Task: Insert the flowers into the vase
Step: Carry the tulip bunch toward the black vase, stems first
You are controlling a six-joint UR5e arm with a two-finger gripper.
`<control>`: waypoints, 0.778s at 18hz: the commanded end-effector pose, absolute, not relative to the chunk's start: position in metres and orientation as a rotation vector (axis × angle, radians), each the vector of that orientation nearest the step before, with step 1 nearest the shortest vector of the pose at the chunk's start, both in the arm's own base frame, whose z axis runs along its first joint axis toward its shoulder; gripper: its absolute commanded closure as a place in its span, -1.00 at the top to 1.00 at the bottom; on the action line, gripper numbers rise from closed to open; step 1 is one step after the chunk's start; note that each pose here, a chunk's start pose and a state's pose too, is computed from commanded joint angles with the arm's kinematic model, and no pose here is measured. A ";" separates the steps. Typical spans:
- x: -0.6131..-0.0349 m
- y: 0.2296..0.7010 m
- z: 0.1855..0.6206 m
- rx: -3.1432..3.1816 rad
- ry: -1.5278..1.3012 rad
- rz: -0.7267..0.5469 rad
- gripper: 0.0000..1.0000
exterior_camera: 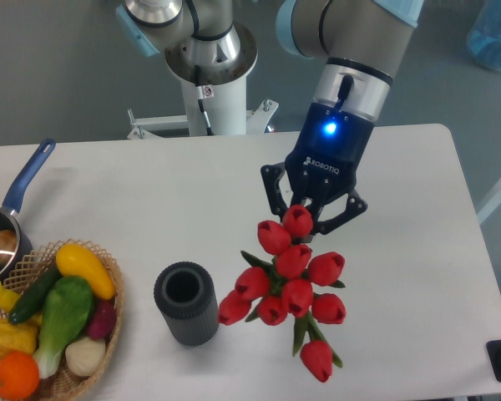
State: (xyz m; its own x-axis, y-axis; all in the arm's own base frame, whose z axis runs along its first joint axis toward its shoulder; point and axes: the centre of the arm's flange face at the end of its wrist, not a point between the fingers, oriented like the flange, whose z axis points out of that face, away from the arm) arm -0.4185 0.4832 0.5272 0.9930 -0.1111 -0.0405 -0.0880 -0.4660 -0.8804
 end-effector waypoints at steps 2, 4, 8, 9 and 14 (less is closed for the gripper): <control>-0.415 0.484 0.529 -2.027 0.154 -0.061 -1.00; -0.411 0.487 0.532 -1.988 0.177 -0.098 -1.00; -0.407 0.492 0.532 -1.876 0.258 -0.153 -1.00; -0.404 0.493 0.534 -1.850 0.275 -0.171 -1.00; -0.385 0.506 0.514 -1.712 0.376 -0.305 -1.00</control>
State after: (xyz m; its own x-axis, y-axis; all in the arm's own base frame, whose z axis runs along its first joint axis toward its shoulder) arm -0.3854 0.5063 0.5140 0.9105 -0.4134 -0.0076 -0.0777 -0.1532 -0.9851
